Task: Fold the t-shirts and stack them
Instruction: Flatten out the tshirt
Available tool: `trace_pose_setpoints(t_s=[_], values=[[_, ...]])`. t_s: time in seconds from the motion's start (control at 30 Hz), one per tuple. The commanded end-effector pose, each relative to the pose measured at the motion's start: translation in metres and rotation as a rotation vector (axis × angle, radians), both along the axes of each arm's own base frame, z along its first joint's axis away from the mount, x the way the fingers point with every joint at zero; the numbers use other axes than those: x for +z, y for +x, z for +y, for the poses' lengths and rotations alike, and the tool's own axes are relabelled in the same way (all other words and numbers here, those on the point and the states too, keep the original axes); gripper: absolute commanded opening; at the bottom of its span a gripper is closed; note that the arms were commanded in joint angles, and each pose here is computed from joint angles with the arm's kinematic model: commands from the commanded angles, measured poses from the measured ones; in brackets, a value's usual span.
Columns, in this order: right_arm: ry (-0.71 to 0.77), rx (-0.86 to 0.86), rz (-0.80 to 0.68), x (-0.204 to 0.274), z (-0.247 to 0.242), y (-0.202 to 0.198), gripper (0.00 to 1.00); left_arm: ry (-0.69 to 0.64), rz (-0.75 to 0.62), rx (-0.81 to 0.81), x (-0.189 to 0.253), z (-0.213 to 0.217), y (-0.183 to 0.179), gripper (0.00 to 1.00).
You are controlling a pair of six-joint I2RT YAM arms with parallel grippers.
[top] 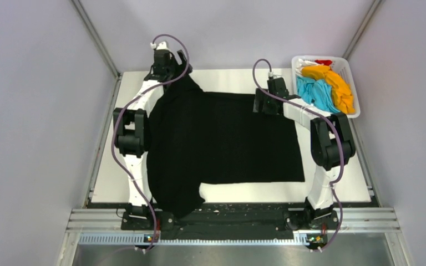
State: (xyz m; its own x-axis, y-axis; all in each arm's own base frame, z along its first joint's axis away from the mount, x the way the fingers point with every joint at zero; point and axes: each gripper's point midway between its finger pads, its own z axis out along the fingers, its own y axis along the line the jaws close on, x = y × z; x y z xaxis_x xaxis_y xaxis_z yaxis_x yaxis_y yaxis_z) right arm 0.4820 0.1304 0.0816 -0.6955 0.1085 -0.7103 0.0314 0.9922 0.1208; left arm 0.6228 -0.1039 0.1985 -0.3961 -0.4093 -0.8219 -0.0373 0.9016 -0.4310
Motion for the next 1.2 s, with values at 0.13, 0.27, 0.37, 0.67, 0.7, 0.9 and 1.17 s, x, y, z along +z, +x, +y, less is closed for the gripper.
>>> trace_pose_setpoints(t_s=[0.13, 0.27, 0.37, 0.67, 0.7, 0.9, 1.17], values=[[0.038, 0.074, 0.039, -0.008, 0.011, -0.02, 0.99, -0.194, 0.155, -0.064, -0.068, -0.029, 0.009, 0.99], [0.016, 0.056, 0.063, -0.02, 0.005, -0.024, 0.99, -0.225, 0.181, -0.057, -0.086, -0.032, 0.017, 0.99], [0.009, 0.052, 0.082, -0.027, 0.004, -0.026, 0.99, -0.222, 0.198, -0.031, -0.101, -0.028, 0.02, 0.99], [-0.013, 0.041, 0.129, -0.043, 0.001, -0.027, 0.99, -0.352, 0.116, -0.068, -0.1, -0.042, 0.047, 0.99], [-0.018, 0.038, 0.134, -0.044, 0.0, -0.027, 0.99, -0.365, 0.112, -0.067, -0.101, -0.044, 0.051, 0.99], [-0.046, 0.019, 0.14, -0.047, -0.005, -0.026, 0.99, -0.461, 0.052, -0.076, -0.092, -0.052, 0.073, 0.99], [-0.065, 0.013, 0.176, -0.058, -0.007, -0.027, 0.99, -0.59, -0.14, -0.081, -0.056, -0.055, 0.108, 0.99]])
